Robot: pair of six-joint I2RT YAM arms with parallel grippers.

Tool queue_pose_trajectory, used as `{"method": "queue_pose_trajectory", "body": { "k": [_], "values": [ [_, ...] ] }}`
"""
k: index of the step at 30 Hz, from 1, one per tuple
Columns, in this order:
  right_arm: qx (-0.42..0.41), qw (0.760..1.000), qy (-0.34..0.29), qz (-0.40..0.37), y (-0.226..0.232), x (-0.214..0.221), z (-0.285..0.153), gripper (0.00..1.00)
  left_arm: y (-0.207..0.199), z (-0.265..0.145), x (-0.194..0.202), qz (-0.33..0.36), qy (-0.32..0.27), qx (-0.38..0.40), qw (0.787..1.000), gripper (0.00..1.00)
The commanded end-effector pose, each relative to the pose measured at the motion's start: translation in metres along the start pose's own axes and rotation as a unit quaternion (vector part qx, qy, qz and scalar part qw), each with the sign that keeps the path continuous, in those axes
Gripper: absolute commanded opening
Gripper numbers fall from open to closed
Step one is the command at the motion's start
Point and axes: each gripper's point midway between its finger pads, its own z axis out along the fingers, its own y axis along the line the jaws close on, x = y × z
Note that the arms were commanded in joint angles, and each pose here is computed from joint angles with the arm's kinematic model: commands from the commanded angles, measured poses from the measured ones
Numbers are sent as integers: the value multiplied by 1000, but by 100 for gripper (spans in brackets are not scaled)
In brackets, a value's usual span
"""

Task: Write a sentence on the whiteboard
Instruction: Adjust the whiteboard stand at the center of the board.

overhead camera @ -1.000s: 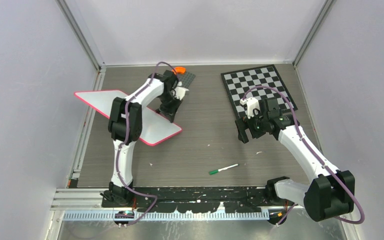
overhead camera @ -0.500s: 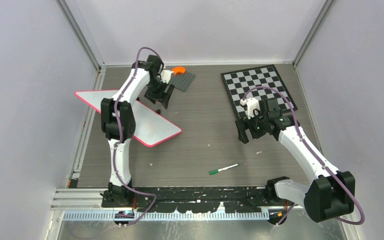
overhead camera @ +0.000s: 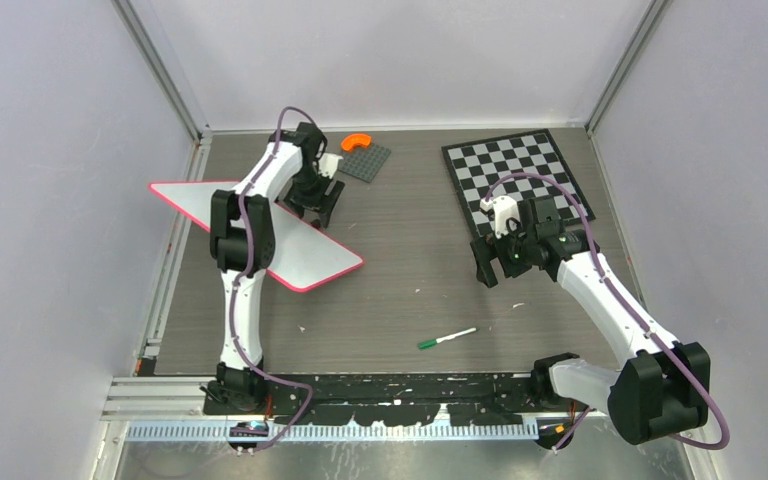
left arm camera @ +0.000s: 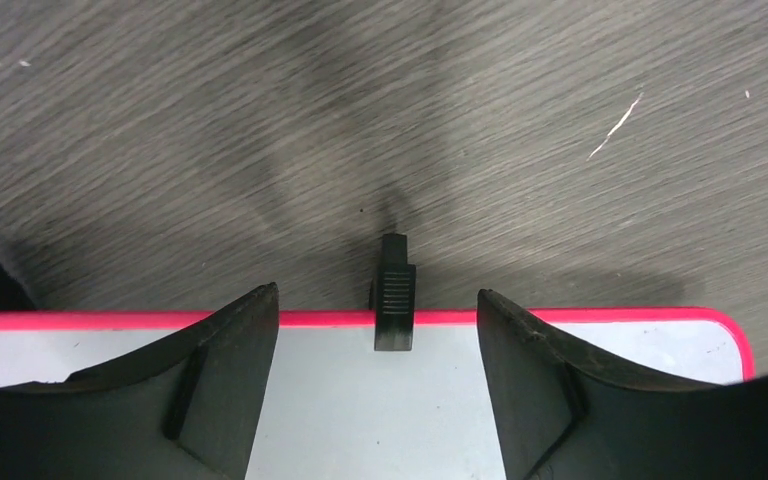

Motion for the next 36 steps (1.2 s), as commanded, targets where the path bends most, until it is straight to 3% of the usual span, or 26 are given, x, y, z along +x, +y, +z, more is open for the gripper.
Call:
{"method": "queue_pose_trajectory", "body": {
  "k": [1,8,13,17,22,30,36],
  "values": [
    [3,1000,-20,-8,0,-8,-7,97,-10,6,12,-9,18,29,999,71],
    [2,1000,-21,-9,0,-8,-7,97,-22,17,26,-13,39,55,998,53],
    [4,1000,-22,-9,0,-8,-8,97,-35,13,29,-4,40,81,996,34],
    [5,1000,-22,-9,0,-8,-8,97,-50,6,31,21,38,93,995,15],
    [4,1000,-22,-9,0,-8,-8,97,-70,4,37,78,41,88,992,1],
    [8,1000,-25,-5,-1,-11,-8,97,-107,-3,37,219,35,75,972,0],
    [35,999,-32,20,-11,-18,-8,97,-135,-10,43,364,39,54,929,0]
  ]
}}
